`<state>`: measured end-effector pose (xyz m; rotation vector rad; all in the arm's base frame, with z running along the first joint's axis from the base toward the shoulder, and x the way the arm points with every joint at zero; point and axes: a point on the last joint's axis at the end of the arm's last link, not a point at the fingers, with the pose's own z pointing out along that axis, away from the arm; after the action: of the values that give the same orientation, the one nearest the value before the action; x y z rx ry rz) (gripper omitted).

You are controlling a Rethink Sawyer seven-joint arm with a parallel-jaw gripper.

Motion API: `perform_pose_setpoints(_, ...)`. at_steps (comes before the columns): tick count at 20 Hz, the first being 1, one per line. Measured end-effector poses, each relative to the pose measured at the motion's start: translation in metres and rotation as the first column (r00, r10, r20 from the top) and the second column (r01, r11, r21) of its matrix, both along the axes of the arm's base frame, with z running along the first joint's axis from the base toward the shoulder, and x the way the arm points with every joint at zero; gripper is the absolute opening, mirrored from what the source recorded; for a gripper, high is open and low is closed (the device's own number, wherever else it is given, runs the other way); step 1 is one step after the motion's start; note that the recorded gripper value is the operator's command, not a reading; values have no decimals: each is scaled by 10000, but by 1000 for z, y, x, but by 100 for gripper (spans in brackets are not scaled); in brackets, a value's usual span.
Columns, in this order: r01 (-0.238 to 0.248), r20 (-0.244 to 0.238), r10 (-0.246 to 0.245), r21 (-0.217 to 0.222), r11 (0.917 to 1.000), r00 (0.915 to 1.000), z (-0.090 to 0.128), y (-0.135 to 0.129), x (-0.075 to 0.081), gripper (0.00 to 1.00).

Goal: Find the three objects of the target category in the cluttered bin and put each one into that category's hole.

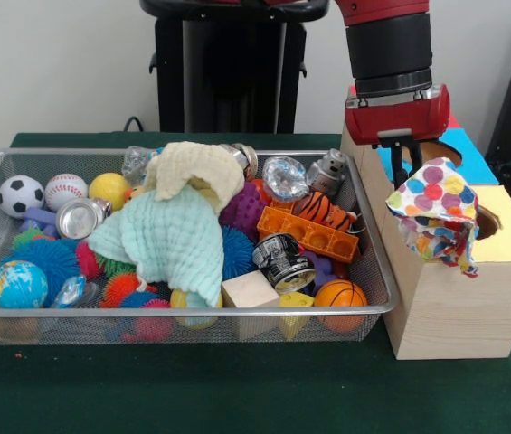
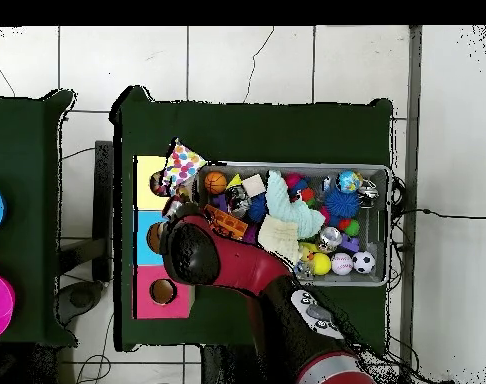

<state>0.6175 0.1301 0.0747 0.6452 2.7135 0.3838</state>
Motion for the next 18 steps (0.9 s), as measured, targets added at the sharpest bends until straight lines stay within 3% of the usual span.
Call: perform_pose_setpoints(18,-37,15,37,-74,10000,10000,3,0,-3,0)
